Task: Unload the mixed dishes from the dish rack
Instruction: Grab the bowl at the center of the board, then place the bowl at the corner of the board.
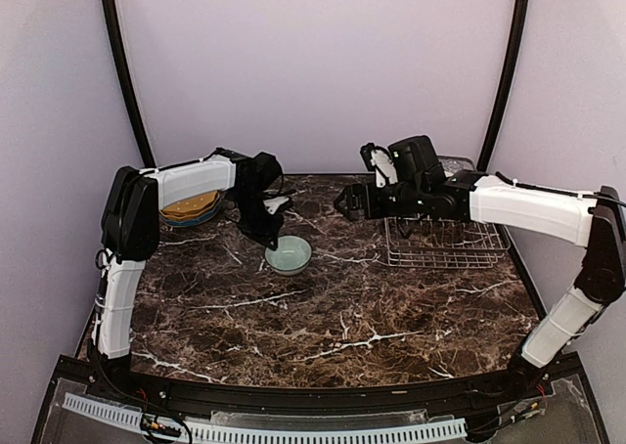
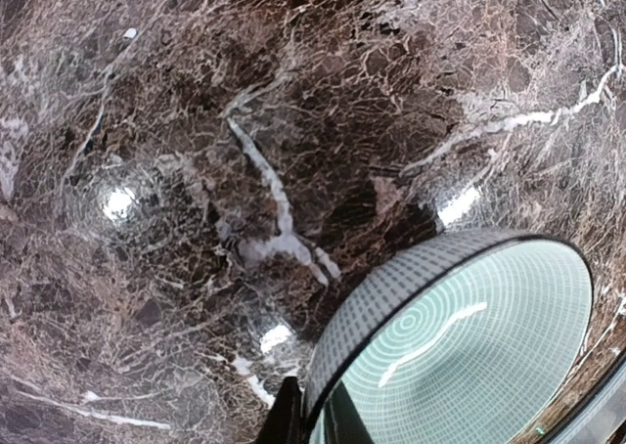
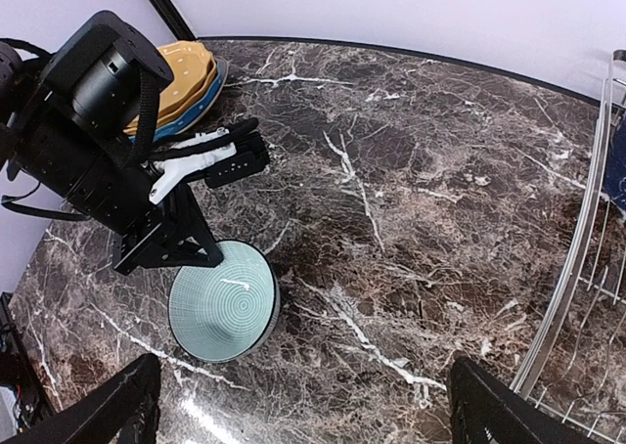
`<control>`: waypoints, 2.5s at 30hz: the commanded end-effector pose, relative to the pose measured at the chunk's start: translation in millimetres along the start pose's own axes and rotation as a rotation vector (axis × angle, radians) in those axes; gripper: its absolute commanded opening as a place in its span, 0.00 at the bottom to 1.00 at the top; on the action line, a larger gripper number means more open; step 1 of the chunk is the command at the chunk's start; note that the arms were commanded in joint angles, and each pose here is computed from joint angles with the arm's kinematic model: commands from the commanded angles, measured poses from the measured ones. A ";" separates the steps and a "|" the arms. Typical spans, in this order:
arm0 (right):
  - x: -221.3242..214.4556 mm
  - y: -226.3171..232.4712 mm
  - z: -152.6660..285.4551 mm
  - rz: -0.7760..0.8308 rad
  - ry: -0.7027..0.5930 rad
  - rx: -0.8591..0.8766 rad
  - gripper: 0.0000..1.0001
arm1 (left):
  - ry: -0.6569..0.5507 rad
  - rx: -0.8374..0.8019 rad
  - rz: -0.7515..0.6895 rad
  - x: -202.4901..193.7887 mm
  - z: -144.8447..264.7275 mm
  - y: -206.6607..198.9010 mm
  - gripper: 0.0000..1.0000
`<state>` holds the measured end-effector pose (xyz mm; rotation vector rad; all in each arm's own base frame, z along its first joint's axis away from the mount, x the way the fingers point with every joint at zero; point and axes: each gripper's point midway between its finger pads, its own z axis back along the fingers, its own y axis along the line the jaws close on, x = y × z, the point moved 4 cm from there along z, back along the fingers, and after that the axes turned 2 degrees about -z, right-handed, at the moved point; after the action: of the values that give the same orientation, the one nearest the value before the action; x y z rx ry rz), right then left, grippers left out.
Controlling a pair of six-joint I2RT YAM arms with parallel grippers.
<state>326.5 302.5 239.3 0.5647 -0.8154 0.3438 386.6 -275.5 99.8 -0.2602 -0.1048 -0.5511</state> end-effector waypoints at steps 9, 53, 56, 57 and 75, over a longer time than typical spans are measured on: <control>18.6 3.7 14.4 0.029 -0.068 0.012 0.99 | -0.025 0.041 0.024 2.1 27.3 5.7 0.01; -3.4 -31.1 52.4 0.012 -0.143 -0.011 0.99 | -0.336 0.179 1.010 -211.1 100.0 236.8 0.25; -1.7 -30.9 52.9 0.013 -0.145 -0.014 0.99 | -0.348 0.216 1.002 -215.0 108.9 235.5 0.39; -1.8 -31.3 53.1 0.012 -0.143 -0.018 0.99 | -0.365 0.230 0.992 -215.1 115.9 233.7 0.44; 11.4 -30.6 47.2 0.005 -0.128 -0.041 0.99 | -0.774 0.110 0.455 -92.4 205.6 86.6 0.94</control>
<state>314.6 250.2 247.4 0.5406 -0.9217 0.3168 339.7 -60.9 237.9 -0.3005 -0.7334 0.1314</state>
